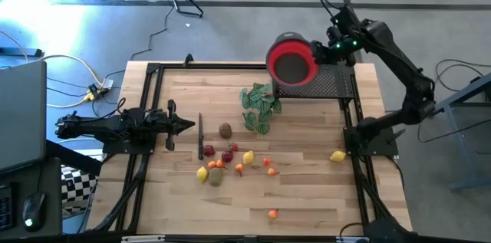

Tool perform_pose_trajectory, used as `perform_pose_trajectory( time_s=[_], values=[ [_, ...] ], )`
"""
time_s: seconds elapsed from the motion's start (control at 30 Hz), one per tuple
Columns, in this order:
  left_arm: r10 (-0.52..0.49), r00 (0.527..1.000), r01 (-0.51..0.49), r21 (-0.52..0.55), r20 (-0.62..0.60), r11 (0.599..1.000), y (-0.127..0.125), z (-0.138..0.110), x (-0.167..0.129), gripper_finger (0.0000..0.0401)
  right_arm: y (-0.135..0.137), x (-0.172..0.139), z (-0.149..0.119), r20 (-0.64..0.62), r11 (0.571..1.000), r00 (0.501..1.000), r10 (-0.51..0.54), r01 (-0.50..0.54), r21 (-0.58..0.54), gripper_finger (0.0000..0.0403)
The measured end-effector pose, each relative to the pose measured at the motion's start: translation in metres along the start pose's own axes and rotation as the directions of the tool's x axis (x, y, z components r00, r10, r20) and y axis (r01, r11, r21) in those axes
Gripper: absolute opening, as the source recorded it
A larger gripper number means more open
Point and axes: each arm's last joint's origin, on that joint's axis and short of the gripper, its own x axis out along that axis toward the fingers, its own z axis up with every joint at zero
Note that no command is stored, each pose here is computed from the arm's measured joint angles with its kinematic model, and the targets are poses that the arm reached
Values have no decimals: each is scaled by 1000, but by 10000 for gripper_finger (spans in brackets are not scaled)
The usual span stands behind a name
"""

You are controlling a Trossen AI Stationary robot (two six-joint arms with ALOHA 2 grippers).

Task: Pick & Place Fruit
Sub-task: Put the red colander on the shelf

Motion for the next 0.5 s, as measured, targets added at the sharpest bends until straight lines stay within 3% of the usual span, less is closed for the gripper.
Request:
perform_pose_trajectory(
  time_s=[0.27,0.5],
  values=[
    [1,1000,-1,0,0,1000,0,0,0,0,-20,3,12,-28,993,995,-99,101,68,16],
    [1,1000,-1,0,0,1000,0,0,0,0,-27,2,16,-28,990,994,-102,104,92,16]
  ],
)
